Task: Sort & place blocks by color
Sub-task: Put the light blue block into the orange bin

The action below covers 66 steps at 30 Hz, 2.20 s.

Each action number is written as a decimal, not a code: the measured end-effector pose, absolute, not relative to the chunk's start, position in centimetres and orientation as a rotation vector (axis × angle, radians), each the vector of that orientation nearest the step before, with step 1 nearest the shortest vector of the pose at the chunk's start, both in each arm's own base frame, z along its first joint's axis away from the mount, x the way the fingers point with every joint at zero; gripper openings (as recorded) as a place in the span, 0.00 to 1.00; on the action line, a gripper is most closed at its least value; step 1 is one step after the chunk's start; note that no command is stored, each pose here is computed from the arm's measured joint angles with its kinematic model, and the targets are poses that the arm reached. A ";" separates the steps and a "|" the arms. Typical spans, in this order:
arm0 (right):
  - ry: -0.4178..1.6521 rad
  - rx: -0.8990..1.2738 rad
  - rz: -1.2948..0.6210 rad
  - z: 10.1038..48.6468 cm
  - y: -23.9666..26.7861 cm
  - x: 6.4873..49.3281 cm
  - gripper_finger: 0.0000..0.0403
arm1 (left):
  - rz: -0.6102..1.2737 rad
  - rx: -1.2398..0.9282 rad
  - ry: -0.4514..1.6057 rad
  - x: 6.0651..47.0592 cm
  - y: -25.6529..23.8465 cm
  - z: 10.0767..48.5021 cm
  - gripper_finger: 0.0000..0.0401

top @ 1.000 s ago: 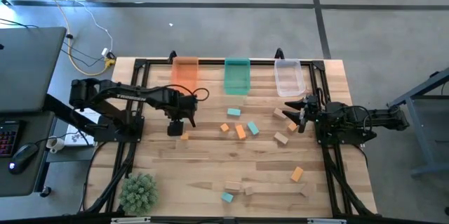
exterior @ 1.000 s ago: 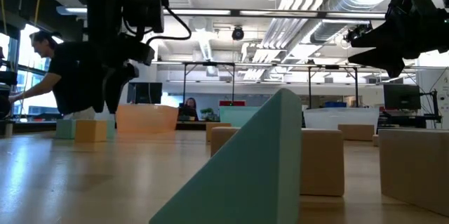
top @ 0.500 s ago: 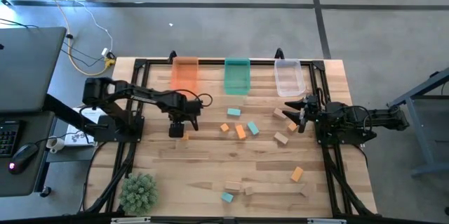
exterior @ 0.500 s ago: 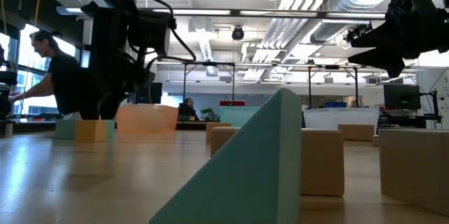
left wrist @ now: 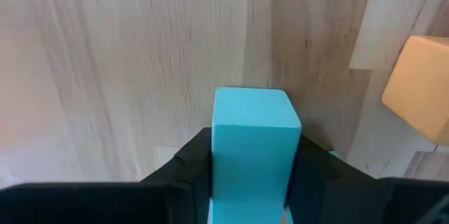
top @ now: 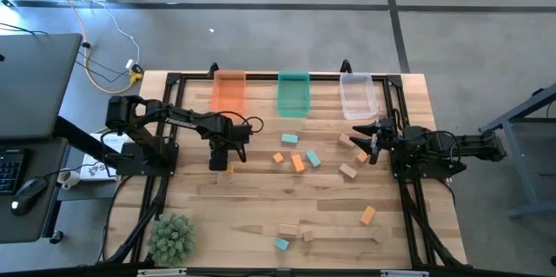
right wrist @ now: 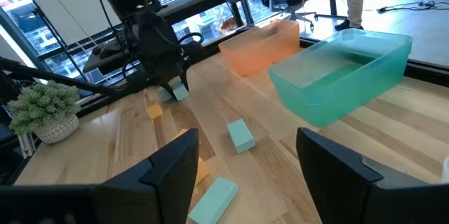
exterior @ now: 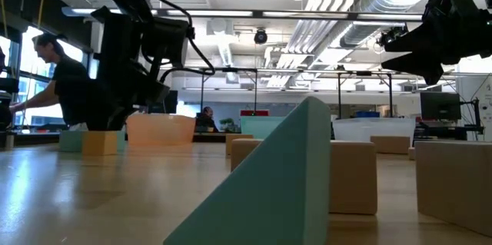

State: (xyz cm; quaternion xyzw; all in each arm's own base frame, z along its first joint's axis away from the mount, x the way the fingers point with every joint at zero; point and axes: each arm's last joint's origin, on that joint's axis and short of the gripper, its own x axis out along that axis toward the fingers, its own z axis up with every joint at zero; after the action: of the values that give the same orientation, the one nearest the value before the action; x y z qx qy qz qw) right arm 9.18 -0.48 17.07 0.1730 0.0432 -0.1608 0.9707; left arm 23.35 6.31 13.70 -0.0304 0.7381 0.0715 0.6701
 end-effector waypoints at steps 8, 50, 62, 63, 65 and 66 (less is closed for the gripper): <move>0.087 0.350 -0.325 17.1 -0.5 9.2 0.56 | 0.198 -0.098 1.574 25.3 6.9 16.8 0.26; -0.003 0.726 -0.396 17.1 -0.6 9.1 0.56 | 1.107 -0.808 1.016 21.6 24.8 22.8 0.28; -0.021 0.724 -0.436 17.1 -0.8 9.1 0.56 | 1.098 -0.856 1.122 22.5 25.8 19.1 0.28; -0.018 0.710 -0.436 17.1 -0.8 9.1 0.56 | 1.103 -0.862 1.122 22.5 25.8 19.0 0.28; -0.011 0.683 -0.435 17.1 -0.8 9.1 0.56 | 1.105 -0.870 1.124 22.6 25.9 18.7 0.28; -0.010 0.677 -0.435 17.1 -0.8 9.1 0.56 | 1.105 -0.874 1.125 22.6 25.9 18.6 0.28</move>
State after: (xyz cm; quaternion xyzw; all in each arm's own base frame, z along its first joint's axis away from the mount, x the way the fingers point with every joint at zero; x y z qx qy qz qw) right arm 9.10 -0.76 17.11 0.3292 -0.0049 -0.2118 0.9202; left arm 22.61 25.92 18.64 -0.3803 0.4892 0.4806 0.6205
